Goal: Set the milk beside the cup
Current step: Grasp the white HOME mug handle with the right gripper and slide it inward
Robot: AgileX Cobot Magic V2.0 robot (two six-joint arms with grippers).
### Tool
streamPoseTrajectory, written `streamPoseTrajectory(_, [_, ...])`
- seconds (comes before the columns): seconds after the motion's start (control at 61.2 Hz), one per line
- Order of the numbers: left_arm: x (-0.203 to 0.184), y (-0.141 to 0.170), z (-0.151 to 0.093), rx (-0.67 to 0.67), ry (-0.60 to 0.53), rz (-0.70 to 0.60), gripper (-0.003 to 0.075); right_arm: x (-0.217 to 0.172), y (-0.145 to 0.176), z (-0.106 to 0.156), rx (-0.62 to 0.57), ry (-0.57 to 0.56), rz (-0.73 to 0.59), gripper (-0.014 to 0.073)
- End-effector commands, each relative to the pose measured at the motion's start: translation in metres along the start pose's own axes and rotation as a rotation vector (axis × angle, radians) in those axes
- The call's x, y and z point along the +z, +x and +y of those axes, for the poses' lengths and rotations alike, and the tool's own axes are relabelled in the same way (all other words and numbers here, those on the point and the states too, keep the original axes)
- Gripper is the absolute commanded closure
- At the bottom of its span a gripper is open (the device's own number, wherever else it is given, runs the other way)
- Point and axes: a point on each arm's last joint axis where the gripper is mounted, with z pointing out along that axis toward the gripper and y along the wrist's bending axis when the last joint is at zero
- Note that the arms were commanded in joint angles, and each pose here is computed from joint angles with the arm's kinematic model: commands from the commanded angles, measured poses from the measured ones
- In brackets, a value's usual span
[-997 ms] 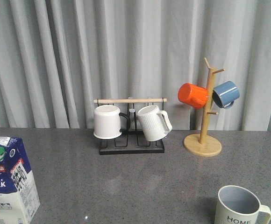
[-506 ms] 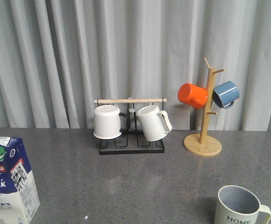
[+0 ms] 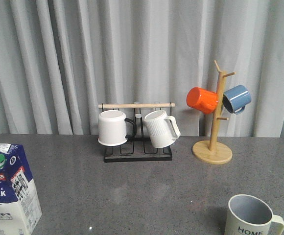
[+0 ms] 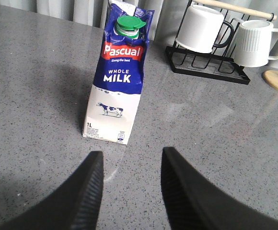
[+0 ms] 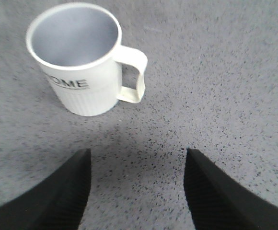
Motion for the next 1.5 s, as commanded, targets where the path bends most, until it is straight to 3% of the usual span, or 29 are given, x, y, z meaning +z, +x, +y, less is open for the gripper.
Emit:
streamPoseTrajectory(0.0, [-0.002, -0.015, -0.003, -0.006, 0.01, -0.082, 0.0427, 0.013, -0.011, -0.001, 0.014, 0.011, -0.096, 0.0178])
streamPoseTrajectory(0.294, [-0.002, -0.015, -0.003, -0.006, 0.01, -0.081, 0.0428, 0.057, -0.016, 0.0, 0.021, 0.0, -0.066, 0.0178])
streamPoseTrajectory(0.719, [-0.002, -0.015, -0.003, -0.004, 0.009, -0.081, 0.0428, 0.092, -0.018, 0.001, -0.002, -0.005, -0.081, 0.0178])
streamPoseTrajectory(1.209, [-0.002, -0.015, -0.003, -0.004, 0.008, -0.081, 0.0428, 0.104, -0.023, 0.002, -0.044, -0.009, -0.141, 0.0214])
streamPoseTrajectory(1.487, [-0.002, -0.015, -0.003, -0.005, 0.009, -0.08, 0.0428, 0.127, -0.034, -0.026, -0.027, 0.066, -0.183, 0.0216])
